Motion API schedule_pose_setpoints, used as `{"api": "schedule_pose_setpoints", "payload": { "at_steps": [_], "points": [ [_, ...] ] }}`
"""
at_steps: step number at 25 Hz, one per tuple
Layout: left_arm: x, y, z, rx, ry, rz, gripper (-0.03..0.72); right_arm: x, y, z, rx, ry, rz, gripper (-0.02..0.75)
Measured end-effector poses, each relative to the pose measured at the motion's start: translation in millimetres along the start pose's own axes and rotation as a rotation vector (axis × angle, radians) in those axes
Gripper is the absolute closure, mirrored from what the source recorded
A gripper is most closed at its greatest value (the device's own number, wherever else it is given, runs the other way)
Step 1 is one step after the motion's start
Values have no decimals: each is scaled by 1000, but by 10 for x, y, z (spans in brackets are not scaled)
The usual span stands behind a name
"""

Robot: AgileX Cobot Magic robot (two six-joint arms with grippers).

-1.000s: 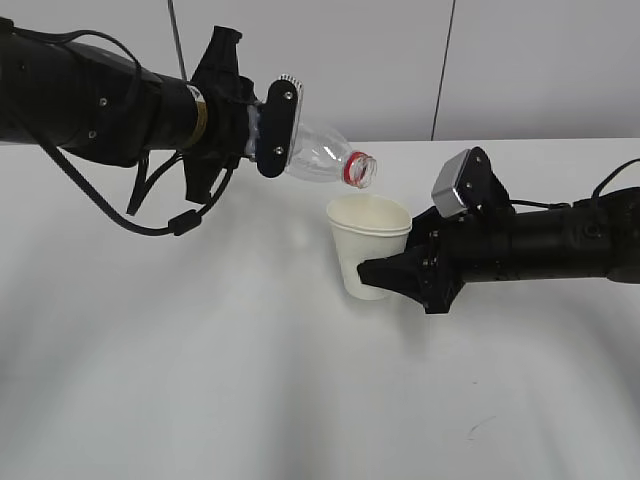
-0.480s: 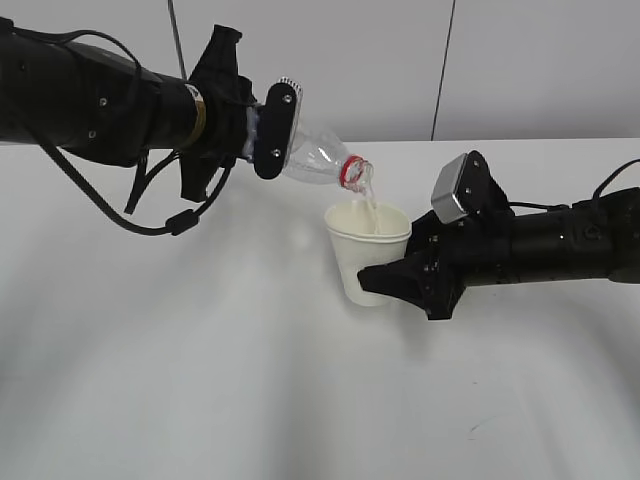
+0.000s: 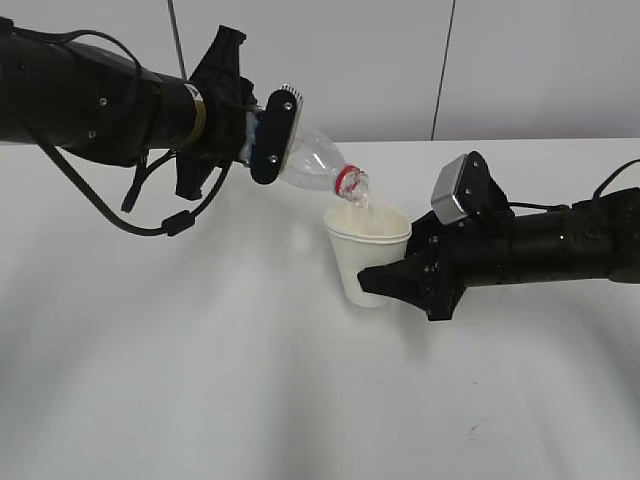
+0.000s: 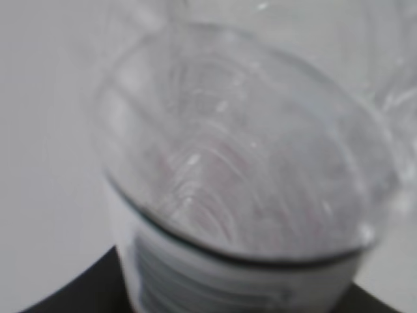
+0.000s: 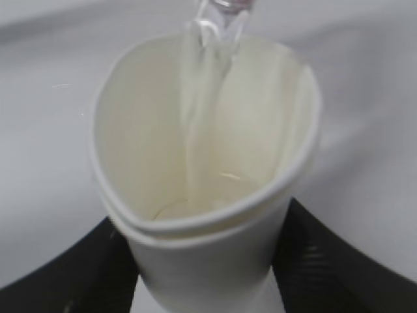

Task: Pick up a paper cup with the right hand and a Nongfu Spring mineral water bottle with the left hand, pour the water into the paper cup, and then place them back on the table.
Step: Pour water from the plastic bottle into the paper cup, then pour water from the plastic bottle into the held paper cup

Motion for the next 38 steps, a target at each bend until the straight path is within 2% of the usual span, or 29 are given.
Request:
{"api": "schedule_pose_setpoints", "payload": {
  "at_steps": [19, 38],
  "points": [
    [0, 9, -1, 23, 2, 3, 380, 5, -10, 46, -40, -13, 35, 307],
    [-2, 11, 8, 31, 1, 4, 380, 6, -25, 25, -39, 11, 24, 307]
  ]
}}
Point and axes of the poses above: a point on each arm's last joint axis where the gripper is mounted, x pointing out along that axis toward the gripper, y along the wrist's bending axis when the last joint is at zero, z = x × y, the point moved 1 cm from there along x, pointing out along that axis toward the gripper, and after that the axes turned 11 degrees about -x, right-handed, at the moved point
